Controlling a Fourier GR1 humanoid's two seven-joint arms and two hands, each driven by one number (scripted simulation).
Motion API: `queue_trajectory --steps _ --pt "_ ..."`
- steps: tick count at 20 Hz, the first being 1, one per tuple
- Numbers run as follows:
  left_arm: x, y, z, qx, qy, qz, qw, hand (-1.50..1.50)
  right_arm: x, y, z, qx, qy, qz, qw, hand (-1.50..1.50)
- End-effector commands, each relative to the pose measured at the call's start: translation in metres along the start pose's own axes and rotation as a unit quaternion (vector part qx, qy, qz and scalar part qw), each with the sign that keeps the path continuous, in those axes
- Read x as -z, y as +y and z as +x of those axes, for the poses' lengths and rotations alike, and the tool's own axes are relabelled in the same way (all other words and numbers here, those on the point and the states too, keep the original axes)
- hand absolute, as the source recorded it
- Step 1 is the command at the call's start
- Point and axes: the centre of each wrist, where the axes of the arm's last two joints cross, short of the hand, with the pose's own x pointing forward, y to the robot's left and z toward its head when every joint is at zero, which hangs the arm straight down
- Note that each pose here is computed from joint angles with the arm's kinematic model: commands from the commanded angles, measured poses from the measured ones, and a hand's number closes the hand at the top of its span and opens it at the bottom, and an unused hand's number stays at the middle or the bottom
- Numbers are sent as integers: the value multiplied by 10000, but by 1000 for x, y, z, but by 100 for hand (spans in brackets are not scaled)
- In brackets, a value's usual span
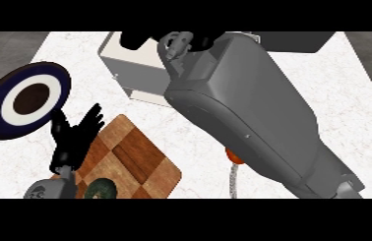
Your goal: Pick the lemon from the placemat and place it in the tiered shelf
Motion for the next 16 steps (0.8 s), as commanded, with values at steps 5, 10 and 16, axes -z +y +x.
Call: queue_trajectory --steps 5,10,16 --pt "-3 2 -9 -2 -68 97 9999 0 42 21 4 -78 703 108 9974 150" --pt "-8 -1 6 -42 -75 51 10000 0 55 33 2 -256 738 106 9969 150" --pt "5 16 11 -29 -22 80 10000 0 65 52 -6 -29 450 11 9990 150"
